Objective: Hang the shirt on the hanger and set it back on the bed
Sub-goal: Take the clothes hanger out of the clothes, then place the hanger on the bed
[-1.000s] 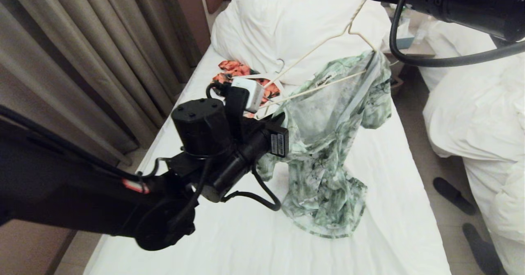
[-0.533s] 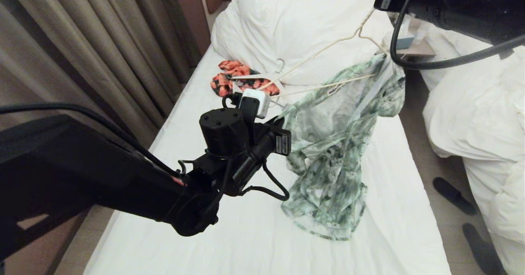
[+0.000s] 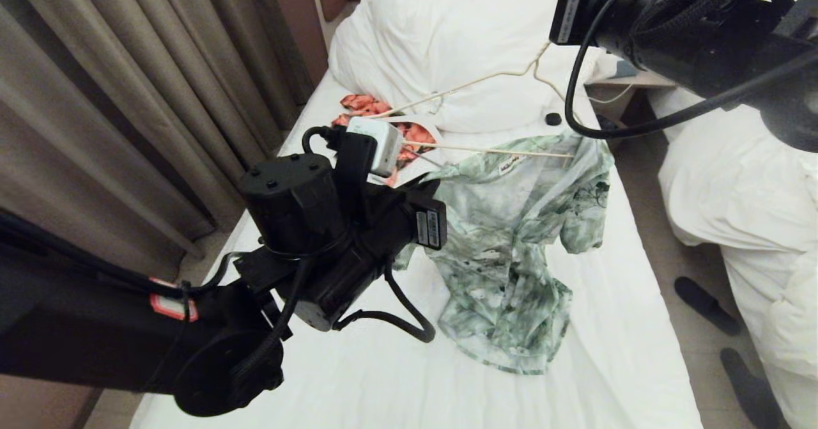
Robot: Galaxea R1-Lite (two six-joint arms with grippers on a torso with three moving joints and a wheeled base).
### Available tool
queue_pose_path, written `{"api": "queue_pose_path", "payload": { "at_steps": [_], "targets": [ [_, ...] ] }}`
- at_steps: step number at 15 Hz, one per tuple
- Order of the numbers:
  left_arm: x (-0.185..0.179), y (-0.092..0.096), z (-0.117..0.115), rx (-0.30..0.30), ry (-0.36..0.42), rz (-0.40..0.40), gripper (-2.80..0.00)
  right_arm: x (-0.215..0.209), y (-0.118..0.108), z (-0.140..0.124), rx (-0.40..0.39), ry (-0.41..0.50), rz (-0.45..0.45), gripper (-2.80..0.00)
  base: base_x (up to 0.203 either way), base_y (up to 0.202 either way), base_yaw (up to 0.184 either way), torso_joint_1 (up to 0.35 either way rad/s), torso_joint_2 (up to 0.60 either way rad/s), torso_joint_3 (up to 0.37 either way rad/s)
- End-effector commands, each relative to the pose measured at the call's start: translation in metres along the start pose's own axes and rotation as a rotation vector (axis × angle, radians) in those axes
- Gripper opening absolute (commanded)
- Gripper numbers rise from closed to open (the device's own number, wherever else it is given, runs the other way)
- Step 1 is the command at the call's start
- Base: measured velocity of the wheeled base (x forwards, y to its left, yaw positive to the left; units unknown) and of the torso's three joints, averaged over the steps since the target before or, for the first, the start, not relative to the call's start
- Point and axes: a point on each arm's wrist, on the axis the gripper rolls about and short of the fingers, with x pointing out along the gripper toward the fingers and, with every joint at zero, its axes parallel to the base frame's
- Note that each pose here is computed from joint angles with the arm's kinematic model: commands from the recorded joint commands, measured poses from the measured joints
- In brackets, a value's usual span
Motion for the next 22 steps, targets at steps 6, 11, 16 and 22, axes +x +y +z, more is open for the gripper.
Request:
{"api": "queue_pose_path", "payload": {
  "at_steps": [6, 11, 16, 22],
  "targets": [
    [-0.007, -0.017, -0.066, 0.008, 0.193, -0.036, -2.8, 0.003, 0.008, -0.003, 0.006, -0.01, -0.006, -2.8, 0.0, 0.0, 0.0, 0.0, 0.0, 0.0],
    [0.036, 0.001, -0.13, 0.046, 0.223, 0.054, -2.8, -0.001, 0.007, 0.003, 0.06, -0.021, -0.018, -2.8, 0.0, 0.0, 0.0, 0.0, 0.0, 0.0],
    [0.086, 0.003, -0.121, 0.083, 0.198, 0.084, -2.8, 0.002, 0.012, -0.003, 0.084, -0.01, -0.009, -2.8, 0.0, 0.0, 0.0, 0.0, 0.0, 0.0],
    [0.112, 0.038, -0.17, 0.131, 0.297, 0.17, -2.8, -0.004, 0.007, 0.007, 0.095, -0.029, -0.015, -2.8, 0.0, 0.0, 0.0, 0.0, 0.0, 0.0]
  ]
}}
